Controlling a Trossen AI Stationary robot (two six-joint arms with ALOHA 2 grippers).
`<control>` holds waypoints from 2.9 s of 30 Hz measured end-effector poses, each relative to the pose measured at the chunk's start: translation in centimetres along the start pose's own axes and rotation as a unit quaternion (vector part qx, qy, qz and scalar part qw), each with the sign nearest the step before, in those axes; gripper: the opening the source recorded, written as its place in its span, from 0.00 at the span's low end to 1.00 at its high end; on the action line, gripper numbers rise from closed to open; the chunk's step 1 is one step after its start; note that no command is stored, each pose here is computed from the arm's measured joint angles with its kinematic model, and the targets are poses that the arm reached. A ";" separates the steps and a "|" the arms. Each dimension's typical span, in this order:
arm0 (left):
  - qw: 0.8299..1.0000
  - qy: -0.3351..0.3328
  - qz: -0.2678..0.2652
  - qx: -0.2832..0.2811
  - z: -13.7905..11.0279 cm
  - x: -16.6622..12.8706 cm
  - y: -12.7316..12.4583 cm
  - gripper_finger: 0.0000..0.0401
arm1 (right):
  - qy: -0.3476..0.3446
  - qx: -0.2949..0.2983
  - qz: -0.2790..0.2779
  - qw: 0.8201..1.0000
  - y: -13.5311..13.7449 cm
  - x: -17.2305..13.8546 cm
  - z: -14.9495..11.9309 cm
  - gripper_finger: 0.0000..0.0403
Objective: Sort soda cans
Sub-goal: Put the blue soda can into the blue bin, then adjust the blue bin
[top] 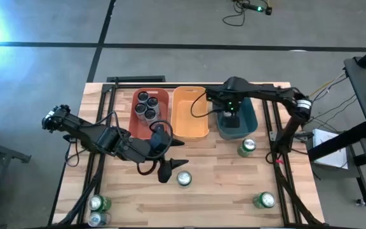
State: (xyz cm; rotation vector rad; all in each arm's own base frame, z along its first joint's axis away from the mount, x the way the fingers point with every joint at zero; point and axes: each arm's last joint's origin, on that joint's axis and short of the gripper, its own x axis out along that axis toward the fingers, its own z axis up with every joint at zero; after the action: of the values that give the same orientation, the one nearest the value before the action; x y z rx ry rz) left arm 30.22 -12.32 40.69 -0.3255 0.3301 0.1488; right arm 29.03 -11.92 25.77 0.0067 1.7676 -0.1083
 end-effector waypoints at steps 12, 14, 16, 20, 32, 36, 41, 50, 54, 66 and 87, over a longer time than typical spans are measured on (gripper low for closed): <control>1.000 -0.006 0.012 0.001 0.0 0.0 0.1 0.76 | -0.051 0.106 -0.013 0.993 -0.3 -3.9 -7.5 0.89; 1.000 -0.006 0.012 0.001 0.0 0.0 0.1 0.76 | -0.048 0.116 -0.029 0.992 -0.3 -3.7 -9.1 0.87; 1.000 -0.006 0.012 0.002 0.0 0.0 0.1 0.76 | -0.034 0.115 -0.059 0.991 -0.2 -3.1 -10.6 0.85; 1.000 -0.007 0.013 0.010 0.0 0.0 0.1 0.76 | 0.000 0.138 -0.107 0.985 0.4 -1.4 -12.7 0.79; 1.000 -0.014 0.020 0.012 0.2 0.1 0.2 0.76 | 0.036 0.263 -0.080 0.961 1.5 3.9 -13.1 0.57; 1.000 -0.014 0.020 0.009 0.2 0.1 0.2 0.76 | 0.020 0.271 -0.055 0.961 1.6 3.9 -12.9 0.55; 1.000 -0.014 0.020 0.008 0.2 0.1 0.2 0.76 | -0.005 0.274 -0.028 0.961 1.5 2.9 -12.6 0.54; 1.000 -0.014 0.021 0.009 0.2 0.1 0.2 0.76 | -0.028 0.270 -0.022 0.962 1.2 1.3 -12.5 0.54; 1.000 -0.014 0.022 0.009 0.2 0.1 0.2 0.76 | -0.011 0.286 -0.040 0.957 1.3 1.6 -12.7 0.54; 1.000 -0.014 0.022 0.007 0.2 0.0 0.2 0.76 | 0.010 0.310 -0.016 0.951 1.8 4.2 -12.7 0.54; 1.000 -0.006 0.024 0.006 0.3 -0.6 0.5 0.76 | -0.020 0.307 0.022 0.951 2.0 3.8 -12.6 0.54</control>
State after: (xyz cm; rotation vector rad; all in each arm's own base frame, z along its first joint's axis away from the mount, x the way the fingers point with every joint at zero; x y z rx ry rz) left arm 29.60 -11.77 41.02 -0.3054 0.3279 0.1961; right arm 16.04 -9.18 24.33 0.4909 1.6293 -0.6183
